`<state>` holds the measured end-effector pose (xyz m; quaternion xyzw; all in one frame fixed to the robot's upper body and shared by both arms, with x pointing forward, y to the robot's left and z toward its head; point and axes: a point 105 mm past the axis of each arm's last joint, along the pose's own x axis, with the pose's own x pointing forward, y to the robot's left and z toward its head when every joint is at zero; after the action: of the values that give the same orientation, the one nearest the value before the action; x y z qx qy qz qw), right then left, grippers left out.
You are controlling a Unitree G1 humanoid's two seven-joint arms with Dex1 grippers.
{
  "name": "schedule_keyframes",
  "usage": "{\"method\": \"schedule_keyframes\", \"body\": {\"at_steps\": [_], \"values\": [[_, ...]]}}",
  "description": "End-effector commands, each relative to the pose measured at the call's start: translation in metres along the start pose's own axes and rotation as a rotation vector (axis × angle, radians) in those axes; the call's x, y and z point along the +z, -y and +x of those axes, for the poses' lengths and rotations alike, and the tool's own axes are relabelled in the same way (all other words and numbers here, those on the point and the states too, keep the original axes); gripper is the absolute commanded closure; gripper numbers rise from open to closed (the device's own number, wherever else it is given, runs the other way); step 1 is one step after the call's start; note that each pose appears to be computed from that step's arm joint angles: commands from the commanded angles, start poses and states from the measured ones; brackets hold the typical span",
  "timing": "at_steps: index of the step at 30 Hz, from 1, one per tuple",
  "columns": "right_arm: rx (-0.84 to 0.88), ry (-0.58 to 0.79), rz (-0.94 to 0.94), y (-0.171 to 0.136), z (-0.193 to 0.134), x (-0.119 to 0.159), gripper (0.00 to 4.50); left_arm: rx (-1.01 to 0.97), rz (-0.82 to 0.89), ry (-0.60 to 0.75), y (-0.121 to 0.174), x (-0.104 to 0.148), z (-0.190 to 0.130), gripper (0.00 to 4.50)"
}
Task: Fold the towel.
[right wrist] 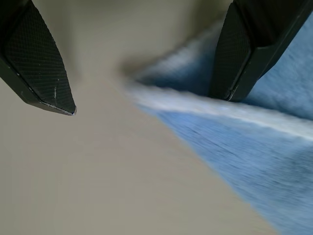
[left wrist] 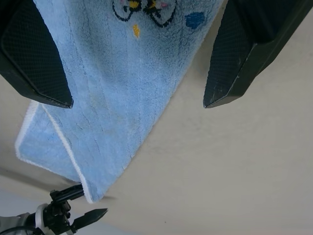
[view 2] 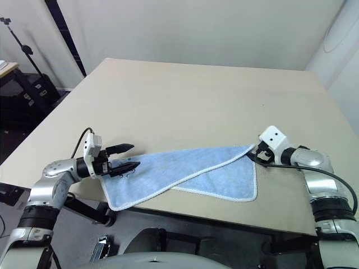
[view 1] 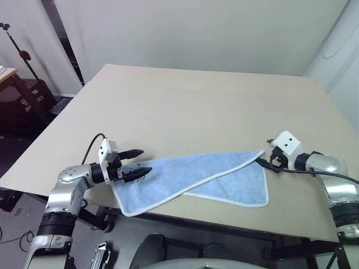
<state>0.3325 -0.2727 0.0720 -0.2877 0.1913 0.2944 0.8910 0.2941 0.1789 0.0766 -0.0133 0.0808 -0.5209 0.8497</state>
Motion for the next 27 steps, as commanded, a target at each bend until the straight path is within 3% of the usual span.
{"method": "schedule_keyframes", "body": {"at_steps": [1,5,13,22,27], "values": [[0.042,0.062,-0.086,-0.002,0.001,0.018,0.20,0.015,0.043,0.024,-0.005,0.013,-0.004,0.00],[0.061,0.083,-0.089,-0.004,0.001,0.021,1.33,0.016,0.047,0.030,-0.006,0.014,0.000,0.00],[-0.012,0.103,-0.060,0.010,0.000,0.024,4.38,0.014,0.050,0.021,-0.003,0.010,-0.003,0.00],[-0.132,0.395,0.160,0.031,0.001,0.116,4.47,-0.040,0.055,0.127,0.005,0.045,0.004,0.00],[-0.311,0.505,0.261,0.056,0.010,0.167,4.47,-0.112,0.088,0.165,0.023,0.064,0.021,0.00]]}}
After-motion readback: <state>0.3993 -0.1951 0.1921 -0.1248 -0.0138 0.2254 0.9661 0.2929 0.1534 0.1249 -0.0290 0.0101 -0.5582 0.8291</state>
